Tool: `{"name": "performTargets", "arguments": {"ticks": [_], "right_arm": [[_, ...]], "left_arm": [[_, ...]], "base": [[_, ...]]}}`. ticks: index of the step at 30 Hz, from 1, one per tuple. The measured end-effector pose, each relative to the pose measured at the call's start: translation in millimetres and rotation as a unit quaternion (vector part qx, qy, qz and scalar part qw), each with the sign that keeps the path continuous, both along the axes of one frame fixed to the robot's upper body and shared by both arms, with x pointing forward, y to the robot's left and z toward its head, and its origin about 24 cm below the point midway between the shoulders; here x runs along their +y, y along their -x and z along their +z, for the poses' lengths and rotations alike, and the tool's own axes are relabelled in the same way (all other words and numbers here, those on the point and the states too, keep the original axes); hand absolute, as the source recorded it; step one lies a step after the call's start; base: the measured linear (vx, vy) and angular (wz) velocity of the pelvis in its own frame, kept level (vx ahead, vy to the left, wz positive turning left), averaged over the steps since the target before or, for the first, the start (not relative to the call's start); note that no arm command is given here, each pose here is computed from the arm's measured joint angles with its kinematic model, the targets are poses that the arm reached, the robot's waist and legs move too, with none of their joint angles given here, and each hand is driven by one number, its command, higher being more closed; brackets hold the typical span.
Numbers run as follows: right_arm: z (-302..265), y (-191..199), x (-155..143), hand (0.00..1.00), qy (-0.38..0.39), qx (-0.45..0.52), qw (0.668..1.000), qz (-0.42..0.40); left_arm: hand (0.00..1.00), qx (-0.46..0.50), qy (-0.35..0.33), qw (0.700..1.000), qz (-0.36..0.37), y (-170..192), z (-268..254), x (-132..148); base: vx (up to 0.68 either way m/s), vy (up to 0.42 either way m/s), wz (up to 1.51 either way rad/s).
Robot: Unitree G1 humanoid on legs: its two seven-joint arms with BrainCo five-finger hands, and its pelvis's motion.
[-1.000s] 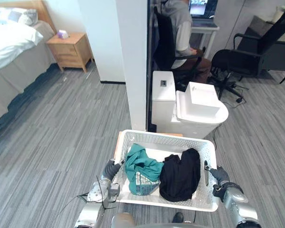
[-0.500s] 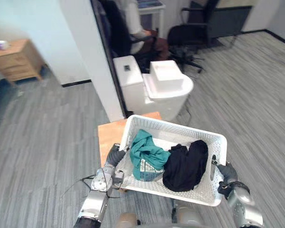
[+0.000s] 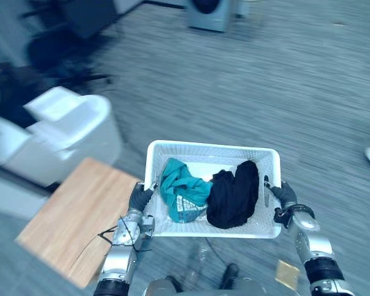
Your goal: Pick up the laundry basket with both hands and put the clothes into the washing machine.
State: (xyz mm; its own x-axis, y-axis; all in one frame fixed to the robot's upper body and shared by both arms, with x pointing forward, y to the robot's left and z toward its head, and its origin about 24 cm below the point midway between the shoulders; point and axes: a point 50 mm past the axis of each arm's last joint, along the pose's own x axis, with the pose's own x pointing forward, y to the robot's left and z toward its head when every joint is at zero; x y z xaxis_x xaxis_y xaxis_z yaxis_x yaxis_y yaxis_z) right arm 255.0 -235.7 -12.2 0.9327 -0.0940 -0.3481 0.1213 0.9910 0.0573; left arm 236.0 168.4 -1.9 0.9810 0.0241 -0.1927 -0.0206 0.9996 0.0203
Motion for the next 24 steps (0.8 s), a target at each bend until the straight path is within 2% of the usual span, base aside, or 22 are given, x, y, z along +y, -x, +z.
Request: {"name": "performTargets", "arguments": {"ticks": [4,14,19,24], "right_arm": [[-17,31,-5,1.0,-0.01,0.028,0.999,-0.025],[-12,29,-3,1.0,0.003,0.022,1.0,-0.006],[-20,36,4,1.0,-0.013,0.033,0.999,-0.01],[-40,49,17,1.0,-0.045,0.067,0.997,-0.02]], "left_arm": [[1.0,0.041,0.002,0.999,-0.006,8,-18,-2],[1.0,0.055,0.024,0.998,0.02,32,-26,3],[1.0,0.06,0.019,0.998,0.021,34,-26,4],[1.0,0.071,-0.02,0.997,0.018,42,-26,19]], "base": [[0.1,-0.187,-0.86],[0.2,0.047,-0.62],[0.59,0.18,-0.11],[0.75,0.154,0.22]]}}
